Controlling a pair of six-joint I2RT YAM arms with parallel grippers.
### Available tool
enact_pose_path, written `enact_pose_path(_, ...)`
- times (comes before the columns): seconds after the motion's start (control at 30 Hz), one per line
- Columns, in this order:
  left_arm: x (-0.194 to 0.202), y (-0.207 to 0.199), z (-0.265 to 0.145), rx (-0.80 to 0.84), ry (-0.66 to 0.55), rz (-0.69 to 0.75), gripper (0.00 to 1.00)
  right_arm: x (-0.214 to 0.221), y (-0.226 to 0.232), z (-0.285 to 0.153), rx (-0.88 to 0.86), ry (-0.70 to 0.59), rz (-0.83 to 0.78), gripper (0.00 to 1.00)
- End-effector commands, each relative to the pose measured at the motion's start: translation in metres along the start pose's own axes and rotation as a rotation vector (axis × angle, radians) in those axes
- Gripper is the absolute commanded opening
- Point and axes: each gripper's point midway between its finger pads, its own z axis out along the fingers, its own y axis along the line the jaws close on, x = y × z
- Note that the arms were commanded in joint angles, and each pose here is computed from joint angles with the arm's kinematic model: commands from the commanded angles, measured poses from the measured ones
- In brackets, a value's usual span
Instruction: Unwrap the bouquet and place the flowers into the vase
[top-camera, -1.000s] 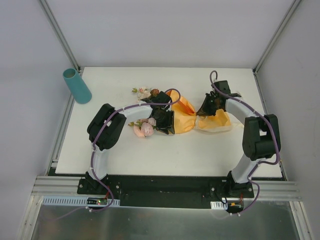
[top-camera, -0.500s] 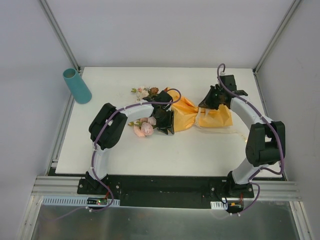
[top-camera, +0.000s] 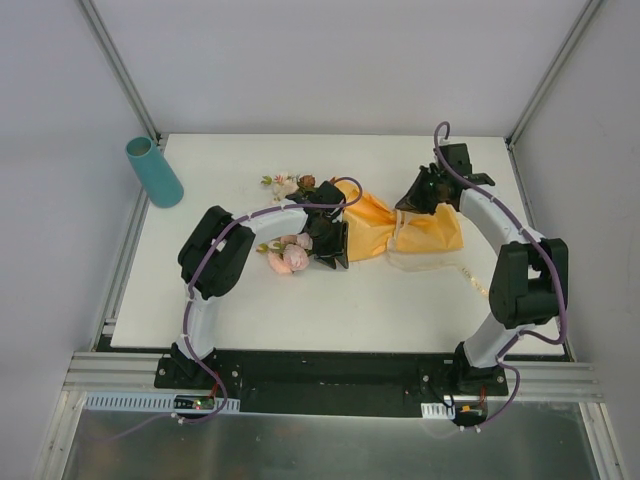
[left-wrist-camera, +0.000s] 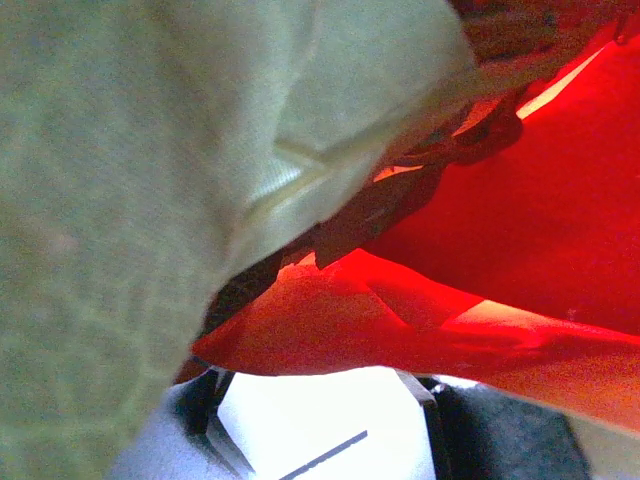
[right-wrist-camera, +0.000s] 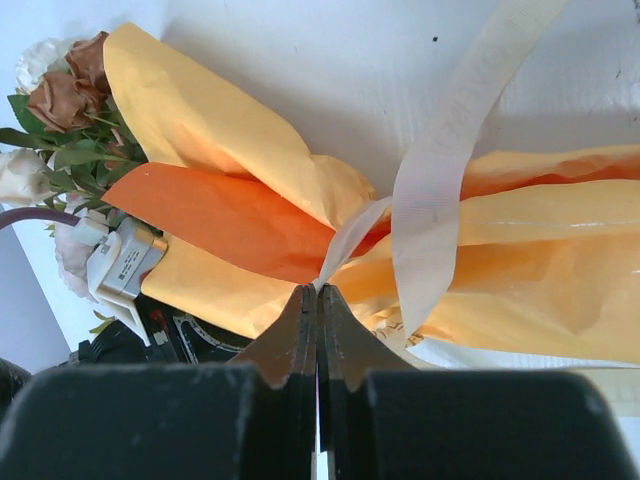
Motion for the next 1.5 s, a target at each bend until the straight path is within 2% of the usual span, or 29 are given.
enact_pose_path(0.0, 0.007, 0.014, 0.006, -0.068, 0.027, -0.009, 0.38, -0.026, 0.013, -0.018, -0.002, -0.08, -0.011, 0.0)
enact_pose_path(0.17, 0.008, 0.015, 0.006, -0.071, 0.029, -0.012, 0.38, -0.07, 0.021, -0.042, 0.01, -0.216, 0.024, 0.0)
enact_pose_path(0.53, 0.009, 0.017, 0.006, -0.077, 0.031, -0.009, 0.38, -0.123, 0.051, -0.089, -0.058, -0.454, 0.059, 0.0)
enact_pose_path(0.87, 0.007, 0.015, 0.0, -0.075, 0.015, -0.001, 0.38, -0.202, 0.096, -0.218, -0.128, -0.874, -0.043, 0.0)
enact_pose_path(1.37, 0.006, 0.013, -0.002, -0.069, 0.01, -0.003, 0.38, -0.24, 0.175, -0.388, -0.376, -1.454, -0.294, 0.0)
enact_pose_path(1.47, 0.007, 0.011, -0.005, -0.064, 0.008, -0.003, 0.39, -0.248, 0.183, -0.417, -0.354, -1.561, -0.343, 0.0)
